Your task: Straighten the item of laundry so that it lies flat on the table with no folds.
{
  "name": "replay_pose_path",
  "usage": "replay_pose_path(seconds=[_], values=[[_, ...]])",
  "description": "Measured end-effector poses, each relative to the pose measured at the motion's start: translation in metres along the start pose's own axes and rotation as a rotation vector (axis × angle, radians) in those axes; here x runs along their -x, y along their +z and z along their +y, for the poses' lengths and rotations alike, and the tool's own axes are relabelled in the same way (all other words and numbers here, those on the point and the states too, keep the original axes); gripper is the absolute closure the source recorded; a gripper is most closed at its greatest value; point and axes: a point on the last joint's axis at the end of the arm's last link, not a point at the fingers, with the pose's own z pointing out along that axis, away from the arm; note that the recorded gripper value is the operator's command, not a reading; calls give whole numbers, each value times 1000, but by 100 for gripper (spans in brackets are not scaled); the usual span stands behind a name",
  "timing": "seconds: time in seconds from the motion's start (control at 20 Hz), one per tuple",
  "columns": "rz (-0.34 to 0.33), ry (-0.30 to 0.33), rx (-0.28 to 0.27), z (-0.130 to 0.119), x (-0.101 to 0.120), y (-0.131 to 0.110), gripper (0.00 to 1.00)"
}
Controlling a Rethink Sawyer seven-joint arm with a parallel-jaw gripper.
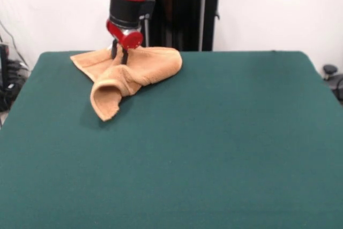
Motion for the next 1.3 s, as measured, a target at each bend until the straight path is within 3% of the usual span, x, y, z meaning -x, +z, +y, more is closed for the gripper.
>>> replay_pose_path(seconds=[0.2, 0.65, 0.7, 1.3], values=[[-24, -47, 70, -9, -2, 1, 0], [-35, -109, 138, -18, -1, 4, 0], [-44, -129, 145, -14, -3, 4, 100], [-77, -202, 139, -4, -8, 2, 100]])
